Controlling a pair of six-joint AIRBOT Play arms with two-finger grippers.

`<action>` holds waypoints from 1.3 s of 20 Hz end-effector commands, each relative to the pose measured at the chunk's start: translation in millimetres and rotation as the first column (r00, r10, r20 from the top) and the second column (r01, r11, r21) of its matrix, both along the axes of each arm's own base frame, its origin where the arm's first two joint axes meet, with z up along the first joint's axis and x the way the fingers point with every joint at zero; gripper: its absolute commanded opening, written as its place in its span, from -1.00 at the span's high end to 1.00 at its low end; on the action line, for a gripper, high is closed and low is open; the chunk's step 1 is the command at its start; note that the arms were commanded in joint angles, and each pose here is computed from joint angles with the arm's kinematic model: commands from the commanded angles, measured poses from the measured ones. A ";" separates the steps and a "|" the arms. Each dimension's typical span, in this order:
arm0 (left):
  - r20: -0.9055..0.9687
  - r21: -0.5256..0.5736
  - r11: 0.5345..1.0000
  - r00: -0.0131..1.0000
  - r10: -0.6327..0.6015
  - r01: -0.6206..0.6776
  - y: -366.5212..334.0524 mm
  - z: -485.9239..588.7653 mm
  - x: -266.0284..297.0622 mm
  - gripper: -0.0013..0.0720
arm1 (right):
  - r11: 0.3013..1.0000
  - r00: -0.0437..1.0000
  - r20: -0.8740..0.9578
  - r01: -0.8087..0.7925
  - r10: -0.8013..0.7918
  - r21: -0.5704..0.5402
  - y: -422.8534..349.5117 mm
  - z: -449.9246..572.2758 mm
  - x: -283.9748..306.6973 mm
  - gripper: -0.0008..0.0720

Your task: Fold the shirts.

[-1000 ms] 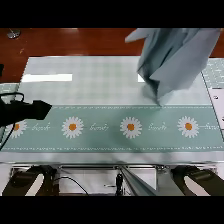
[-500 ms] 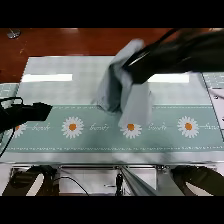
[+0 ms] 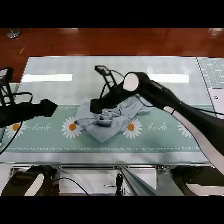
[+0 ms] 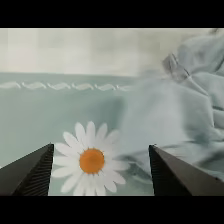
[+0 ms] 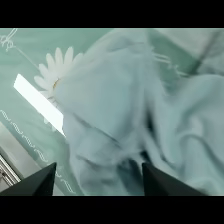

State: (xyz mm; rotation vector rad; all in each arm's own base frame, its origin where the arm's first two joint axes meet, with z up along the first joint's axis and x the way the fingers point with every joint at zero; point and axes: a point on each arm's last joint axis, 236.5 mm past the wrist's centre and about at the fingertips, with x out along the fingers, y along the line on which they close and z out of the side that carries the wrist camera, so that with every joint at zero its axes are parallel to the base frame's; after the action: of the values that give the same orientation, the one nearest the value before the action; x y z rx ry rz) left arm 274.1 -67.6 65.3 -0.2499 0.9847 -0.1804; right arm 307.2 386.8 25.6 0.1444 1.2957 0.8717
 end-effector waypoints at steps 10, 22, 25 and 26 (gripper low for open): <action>-0.408 -0.470 0.878 0.858 -0.311 0.095 -128.0 -122.8 -82.4 -0.94 | 0.635 0.645 0.017 0.756 -0.764 -0.158 -381.6 -16.5 29.3 -0.71; -0.221 -0.494 0.844 0.910 -0.352 0.207 -228.7 -113.3 -11.6 0.91 | 0.725 0.714 -0.123 0.681 -0.689 -0.106 -293.4 -90.4 68.0 -0.70; -0.221 -0.507 0.837 0.908 -0.356 0.205 -226.1 -107.7 -7.9 0.91 | 0.760 0.745 -0.155 0.643 -0.649 -0.089 -268.7 -94.2 105.0 -0.70; -0.221 -0.507 0.839 0.910 -0.351 0.200 -224.6 -107.8 -6.5 0.91 | 0.774 0.756 -0.171 0.627 -0.632 -0.089 -261.1 -97.5 113.1 -0.70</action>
State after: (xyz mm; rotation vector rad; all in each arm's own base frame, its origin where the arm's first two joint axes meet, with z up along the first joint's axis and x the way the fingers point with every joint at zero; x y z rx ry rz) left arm 262.8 -290.0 -49.3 -0.5961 1.2906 -0.6545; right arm 393.3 100.5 -63.4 0.6137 1.2835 0.2059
